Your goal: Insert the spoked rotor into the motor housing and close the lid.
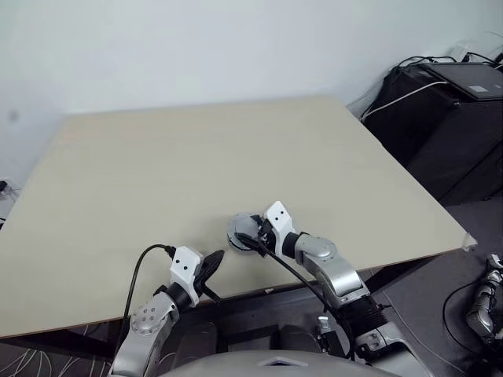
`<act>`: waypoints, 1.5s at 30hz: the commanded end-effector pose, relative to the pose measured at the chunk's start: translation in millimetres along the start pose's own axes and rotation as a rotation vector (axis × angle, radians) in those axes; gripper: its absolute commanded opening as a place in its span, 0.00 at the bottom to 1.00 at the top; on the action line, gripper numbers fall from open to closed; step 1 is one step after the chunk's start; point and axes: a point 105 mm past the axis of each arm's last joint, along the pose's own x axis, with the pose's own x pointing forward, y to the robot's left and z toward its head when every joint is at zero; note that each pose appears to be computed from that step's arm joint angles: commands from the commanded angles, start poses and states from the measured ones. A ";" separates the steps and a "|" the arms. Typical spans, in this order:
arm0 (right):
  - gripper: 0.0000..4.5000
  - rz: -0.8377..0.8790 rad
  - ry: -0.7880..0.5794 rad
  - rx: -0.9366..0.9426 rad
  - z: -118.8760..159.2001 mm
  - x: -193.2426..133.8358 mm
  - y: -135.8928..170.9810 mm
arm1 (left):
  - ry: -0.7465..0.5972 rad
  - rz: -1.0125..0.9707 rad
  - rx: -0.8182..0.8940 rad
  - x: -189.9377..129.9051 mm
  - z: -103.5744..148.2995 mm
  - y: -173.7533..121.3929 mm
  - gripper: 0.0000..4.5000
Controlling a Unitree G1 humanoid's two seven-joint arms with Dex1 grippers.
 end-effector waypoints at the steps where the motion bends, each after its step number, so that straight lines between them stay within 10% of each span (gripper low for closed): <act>1: 0.71 0.019 -0.023 -0.049 16.0 -2.0 -1.6 | -0.062 -0.012 0.022 2.6 16.7 -0.8 0.00; 45: 0.71 0.022 0.334 -0.080 -27.2 -3.1 -3.3 | -0.052 -0.005 0.017 3.2 17.9 -1.0 0.00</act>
